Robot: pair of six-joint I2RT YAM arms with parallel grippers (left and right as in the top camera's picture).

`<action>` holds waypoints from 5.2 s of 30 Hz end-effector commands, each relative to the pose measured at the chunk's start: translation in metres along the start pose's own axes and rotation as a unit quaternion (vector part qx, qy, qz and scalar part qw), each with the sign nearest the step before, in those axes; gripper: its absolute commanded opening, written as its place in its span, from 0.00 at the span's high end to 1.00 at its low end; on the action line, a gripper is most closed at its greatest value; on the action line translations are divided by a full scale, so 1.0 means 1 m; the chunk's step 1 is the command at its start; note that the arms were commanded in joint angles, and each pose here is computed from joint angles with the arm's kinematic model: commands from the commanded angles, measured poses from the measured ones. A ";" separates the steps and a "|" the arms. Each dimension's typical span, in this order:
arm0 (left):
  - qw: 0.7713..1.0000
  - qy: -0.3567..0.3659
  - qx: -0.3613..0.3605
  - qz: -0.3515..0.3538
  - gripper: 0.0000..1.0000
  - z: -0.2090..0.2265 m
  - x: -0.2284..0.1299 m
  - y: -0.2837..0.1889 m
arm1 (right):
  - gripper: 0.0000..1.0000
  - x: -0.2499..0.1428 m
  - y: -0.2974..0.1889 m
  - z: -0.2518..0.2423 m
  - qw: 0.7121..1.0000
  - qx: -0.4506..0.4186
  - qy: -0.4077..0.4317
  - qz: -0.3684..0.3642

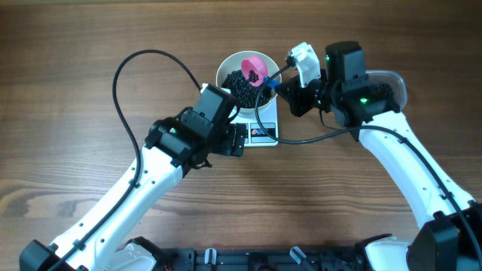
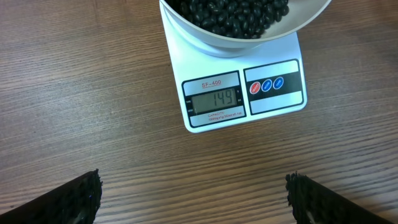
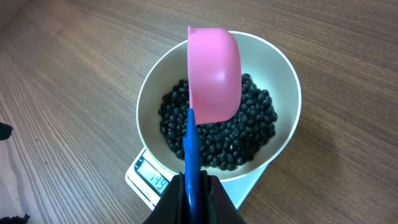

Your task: Scoop item into bowl and weigh 150g on scale

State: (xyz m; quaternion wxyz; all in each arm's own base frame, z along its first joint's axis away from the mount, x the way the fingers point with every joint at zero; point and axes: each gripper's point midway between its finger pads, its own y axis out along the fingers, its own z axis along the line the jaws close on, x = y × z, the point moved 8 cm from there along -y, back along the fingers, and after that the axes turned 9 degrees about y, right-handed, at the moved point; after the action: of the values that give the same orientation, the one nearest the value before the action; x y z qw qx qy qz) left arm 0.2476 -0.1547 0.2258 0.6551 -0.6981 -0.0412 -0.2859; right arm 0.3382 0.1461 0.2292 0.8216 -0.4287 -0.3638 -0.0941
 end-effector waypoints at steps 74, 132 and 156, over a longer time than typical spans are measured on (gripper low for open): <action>1.000 0.001 0.000 0.005 0.00 0.002 -0.001 0.003 | 0.96 0.008 0.002 0.005 0.993 0.026 0.115 -0.011; 1.000 0.001 0.000 0.005 0.00 0.002 -0.001 0.003 | 0.96 -0.059 -0.141 -0.154 0.779 -0.263 0.564 -0.077; 1.000 0.001 0.000 0.005 0.00 0.002 -0.001 0.003 | 0.01 -0.094 -0.138 -0.167 0.731 -0.366 0.575 -0.002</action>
State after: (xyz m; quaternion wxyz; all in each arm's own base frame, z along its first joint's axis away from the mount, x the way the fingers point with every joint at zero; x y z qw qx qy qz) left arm 0.2476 -0.1546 0.2257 0.6552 -0.6981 -0.0411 -0.2858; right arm 0.2928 -0.0746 0.1920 0.6795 -0.5322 0.2424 -0.4430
